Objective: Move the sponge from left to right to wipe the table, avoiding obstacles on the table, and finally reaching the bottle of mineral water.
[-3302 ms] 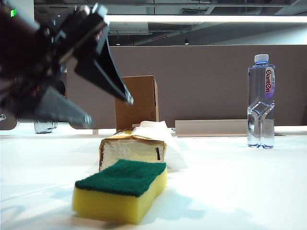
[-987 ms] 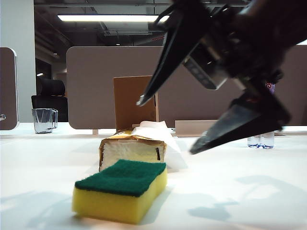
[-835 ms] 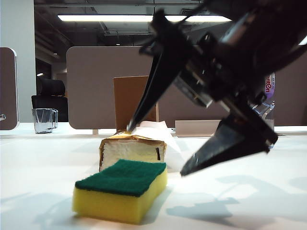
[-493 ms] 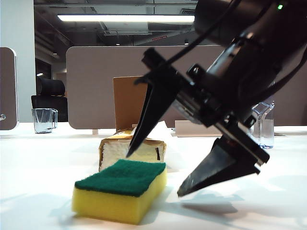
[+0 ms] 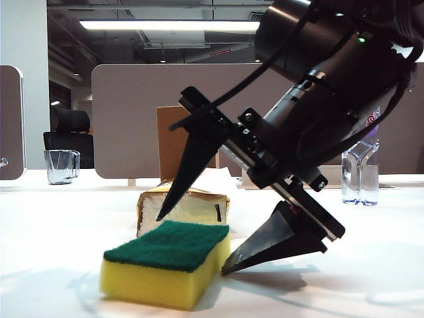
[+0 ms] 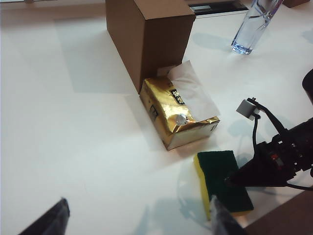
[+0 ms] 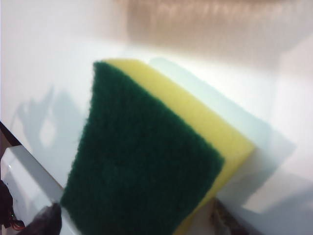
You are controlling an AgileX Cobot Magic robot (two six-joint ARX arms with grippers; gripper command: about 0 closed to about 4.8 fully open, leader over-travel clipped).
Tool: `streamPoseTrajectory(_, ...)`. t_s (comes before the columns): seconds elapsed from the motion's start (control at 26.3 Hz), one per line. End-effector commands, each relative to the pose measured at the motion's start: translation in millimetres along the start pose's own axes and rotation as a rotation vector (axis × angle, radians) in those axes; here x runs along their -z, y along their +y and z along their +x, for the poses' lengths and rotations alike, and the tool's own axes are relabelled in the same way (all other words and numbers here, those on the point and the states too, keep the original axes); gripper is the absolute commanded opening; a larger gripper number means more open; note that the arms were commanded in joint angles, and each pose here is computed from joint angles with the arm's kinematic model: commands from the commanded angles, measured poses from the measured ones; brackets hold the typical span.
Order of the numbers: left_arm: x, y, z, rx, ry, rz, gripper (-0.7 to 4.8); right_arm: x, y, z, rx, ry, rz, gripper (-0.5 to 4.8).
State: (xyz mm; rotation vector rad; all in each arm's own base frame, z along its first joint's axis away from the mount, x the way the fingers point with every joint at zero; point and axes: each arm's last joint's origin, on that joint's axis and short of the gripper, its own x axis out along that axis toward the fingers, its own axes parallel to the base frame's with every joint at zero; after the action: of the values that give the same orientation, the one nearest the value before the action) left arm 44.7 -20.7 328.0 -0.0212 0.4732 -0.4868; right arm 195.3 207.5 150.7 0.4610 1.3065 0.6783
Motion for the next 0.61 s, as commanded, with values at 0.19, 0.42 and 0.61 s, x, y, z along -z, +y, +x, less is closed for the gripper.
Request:
streamPoseTrajectory(0.19,-1.1,-0.4,-1.3,0.004,-0.009,0.024,3.72,4.6,-15.0,14.0,0.115,0.026,0.049,3.59)
streamPoseTrajectory(0.42,-1.0,-0.4,-1.5,0.004,-0.01,0.025,3.72,9.1,-24.4,27.1,0.171,0.064,0.071,3.54)
streamPoseTrajectory(0.61,-1.2,-0.1,-1.6,-0.006,-0.013,0.051,3.72,14.8,-25.2,29.0,0.216,0.085,0.069,3.52)
